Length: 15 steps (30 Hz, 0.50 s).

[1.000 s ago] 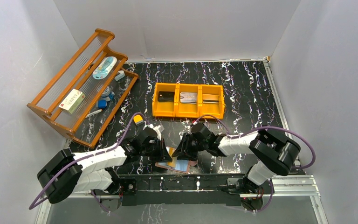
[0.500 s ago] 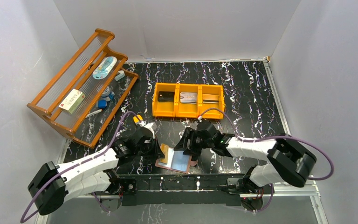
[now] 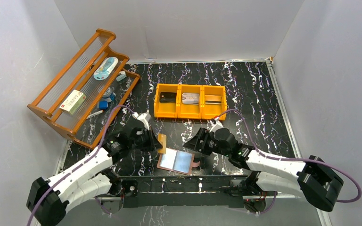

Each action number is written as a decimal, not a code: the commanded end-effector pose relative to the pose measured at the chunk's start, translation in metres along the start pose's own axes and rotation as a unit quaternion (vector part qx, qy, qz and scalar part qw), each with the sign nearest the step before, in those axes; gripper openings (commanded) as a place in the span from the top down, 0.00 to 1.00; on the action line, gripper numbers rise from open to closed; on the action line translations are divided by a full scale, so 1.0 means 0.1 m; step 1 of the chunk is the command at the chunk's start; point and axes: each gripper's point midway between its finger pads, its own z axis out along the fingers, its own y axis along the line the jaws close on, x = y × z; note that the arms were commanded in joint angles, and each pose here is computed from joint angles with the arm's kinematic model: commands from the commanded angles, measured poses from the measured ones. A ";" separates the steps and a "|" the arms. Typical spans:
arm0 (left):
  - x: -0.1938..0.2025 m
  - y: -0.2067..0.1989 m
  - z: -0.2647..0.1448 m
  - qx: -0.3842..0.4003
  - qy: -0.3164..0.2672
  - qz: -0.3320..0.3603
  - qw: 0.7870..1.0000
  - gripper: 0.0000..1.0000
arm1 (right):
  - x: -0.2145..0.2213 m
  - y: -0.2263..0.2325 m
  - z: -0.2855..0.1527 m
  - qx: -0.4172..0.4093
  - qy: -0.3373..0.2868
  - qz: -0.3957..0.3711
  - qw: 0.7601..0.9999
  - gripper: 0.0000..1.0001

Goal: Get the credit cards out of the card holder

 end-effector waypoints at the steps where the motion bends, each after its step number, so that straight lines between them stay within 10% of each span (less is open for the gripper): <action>1: -0.28 -0.11 -0.18 0.083 -0.010 -0.028 0.996 1.00 | -0.16 0.07 -0.08 -0.018 -0.042 -0.021 0.999 0.21; 15: -0.46 -0.45 -0.50 0.274 -0.026 -0.104 0.956 1.00 | -0.36 0.29 -0.32 -0.117 -0.012 -0.005 0.993 0.20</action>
